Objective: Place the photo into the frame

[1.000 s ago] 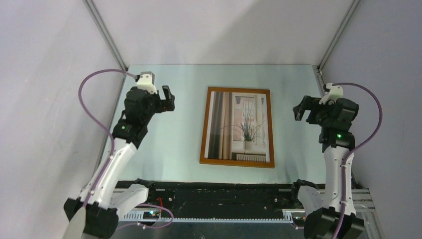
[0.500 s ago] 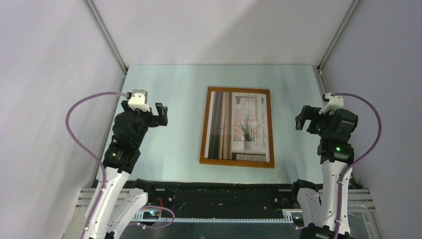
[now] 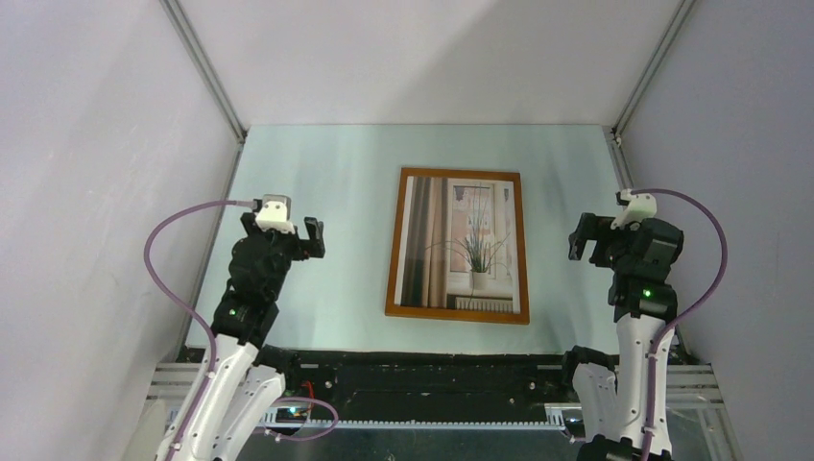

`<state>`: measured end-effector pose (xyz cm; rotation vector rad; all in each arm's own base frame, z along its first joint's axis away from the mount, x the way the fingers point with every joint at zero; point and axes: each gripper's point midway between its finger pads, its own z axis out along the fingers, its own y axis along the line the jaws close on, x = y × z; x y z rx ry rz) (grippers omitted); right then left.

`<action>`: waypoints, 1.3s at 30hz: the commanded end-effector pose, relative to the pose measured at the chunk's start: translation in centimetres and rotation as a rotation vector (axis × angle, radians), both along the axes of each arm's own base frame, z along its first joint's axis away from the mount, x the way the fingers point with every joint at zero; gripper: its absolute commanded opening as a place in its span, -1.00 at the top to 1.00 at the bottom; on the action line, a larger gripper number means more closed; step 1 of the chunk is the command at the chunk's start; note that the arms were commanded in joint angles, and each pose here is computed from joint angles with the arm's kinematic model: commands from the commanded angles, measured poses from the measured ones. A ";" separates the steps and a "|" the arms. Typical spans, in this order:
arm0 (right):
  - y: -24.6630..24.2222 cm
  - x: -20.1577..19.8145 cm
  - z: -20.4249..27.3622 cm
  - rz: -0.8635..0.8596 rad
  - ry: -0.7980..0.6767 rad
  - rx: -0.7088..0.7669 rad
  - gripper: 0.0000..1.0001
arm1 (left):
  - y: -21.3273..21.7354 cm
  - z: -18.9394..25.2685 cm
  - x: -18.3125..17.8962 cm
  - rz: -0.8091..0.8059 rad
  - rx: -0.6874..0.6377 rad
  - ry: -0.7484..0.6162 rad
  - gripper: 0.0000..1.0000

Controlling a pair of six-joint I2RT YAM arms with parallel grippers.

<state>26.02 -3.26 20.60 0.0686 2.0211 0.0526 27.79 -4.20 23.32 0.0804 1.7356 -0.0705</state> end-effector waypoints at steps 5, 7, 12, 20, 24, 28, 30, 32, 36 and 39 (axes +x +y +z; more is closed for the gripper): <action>-1.4 0.2 0.9 -0.043 -0.037 -0.087 -1.00 | 1.9 3.1 0.7 0.085 0.053 -0.130 -0.97; -1.6 0.1 1.1 -0.055 -0.043 -0.109 -1.00 | 2.0 2.9 0.8 0.087 0.058 -0.125 -0.97; -1.8 -0.2 1.6 -0.057 -0.062 -0.143 -1.00 | 2.2 2.6 0.9 0.098 0.067 -0.119 -0.97; -1.9 -0.2 1.6 -0.054 -0.066 -0.160 -1.00 | 3.1 3.0 0.8 0.147 0.080 -0.140 -0.97; -1.9 -0.3 1.6 -0.052 -0.066 -0.164 -1.00 | 3.3 3.0 0.8 0.161 0.079 -0.145 -0.97; -2.1 -0.3 1.7 -0.062 -0.070 -0.170 -1.00 | 3.5 3.0 0.8 0.172 0.082 -0.142 -0.97; -2.0 -0.4 1.8 -0.059 -0.071 -0.170 -1.00 | 3.6 2.9 0.9 0.177 0.083 -0.142 -0.97; -2.1 -0.5 1.8 -0.061 -0.073 -0.171 -1.00 | 3.7 2.9 0.9 0.182 0.085 -0.139 -0.97; -2.1 -0.4 1.8 -0.059 -0.073 -0.172 -1.00 | 3.7 2.8 0.9 0.181 0.088 -0.139 -0.97; -2.0 -0.4 1.8 -0.052 -0.071 -0.172 -1.00 | 3.7 2.7 1.0 0.182 0.090 -0.136 -0.97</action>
